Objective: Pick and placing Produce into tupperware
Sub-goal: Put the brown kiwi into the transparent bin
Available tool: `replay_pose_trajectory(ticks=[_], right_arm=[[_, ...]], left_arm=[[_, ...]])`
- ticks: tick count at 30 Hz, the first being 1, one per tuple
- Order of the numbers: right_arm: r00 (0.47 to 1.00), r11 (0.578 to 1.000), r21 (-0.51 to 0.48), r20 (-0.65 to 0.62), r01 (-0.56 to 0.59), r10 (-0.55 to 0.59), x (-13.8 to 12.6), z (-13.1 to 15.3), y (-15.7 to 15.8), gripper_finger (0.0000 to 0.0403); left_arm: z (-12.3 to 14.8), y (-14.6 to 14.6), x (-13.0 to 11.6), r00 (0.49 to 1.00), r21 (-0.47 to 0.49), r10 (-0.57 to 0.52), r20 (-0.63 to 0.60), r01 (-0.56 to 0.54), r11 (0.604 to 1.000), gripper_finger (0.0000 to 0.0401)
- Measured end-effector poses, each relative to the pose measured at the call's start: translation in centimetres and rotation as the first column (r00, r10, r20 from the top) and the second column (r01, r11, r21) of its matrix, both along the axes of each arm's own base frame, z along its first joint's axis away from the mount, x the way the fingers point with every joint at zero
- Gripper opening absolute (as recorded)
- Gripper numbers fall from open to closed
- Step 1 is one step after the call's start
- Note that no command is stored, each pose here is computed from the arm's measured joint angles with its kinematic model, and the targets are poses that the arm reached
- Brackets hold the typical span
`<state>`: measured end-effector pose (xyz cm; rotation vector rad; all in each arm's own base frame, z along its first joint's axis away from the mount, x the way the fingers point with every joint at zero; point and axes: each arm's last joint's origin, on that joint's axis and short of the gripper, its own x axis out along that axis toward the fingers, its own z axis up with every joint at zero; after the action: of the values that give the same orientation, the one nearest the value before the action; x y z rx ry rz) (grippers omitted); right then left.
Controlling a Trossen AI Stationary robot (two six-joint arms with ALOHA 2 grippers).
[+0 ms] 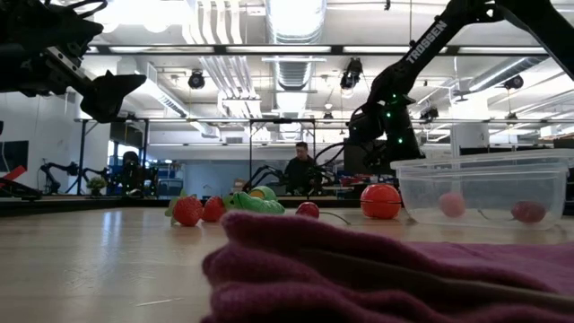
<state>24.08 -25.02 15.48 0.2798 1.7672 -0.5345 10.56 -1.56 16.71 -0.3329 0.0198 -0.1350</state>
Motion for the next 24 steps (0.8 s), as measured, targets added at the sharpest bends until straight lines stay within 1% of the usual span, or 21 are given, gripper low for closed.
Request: replay_pose_trajectory(ticks=[7,12,20,24], right_arm=[[1.000,0.999,0.043,-0.013,0.017,-0.016,-0.5,-0.7,0.6,0.0258],[0.999,0.998,0.048,-0.024,0.041,-0.040,-0.6,-0.7,0.7,0.0258],[0.993,0.993,0.022,-0.005,0.116,-0.116,-1.0,1.5,1.2,0.0236],[0.987,0.988,0.013,0.043,0.155,-0.155,-1.2,2.7,1.4,0.0232]], left_arm=[[0.0,0.0,0.0,1.000,0.000,-0.001,0.000,0.001,1.000,0.0367],[0.0,0.0,0.0,1.000,0.000,0.000,0.000,0.000,1.000,0.0367],[0.0,0.0,0.0,1.000,0.000,-0.001,0.000,0.001,1.000,0.0367],[0.0,0.0,0.0,1.000,0.000,-0.001,0.000,0.001,1.000,0.0367]])
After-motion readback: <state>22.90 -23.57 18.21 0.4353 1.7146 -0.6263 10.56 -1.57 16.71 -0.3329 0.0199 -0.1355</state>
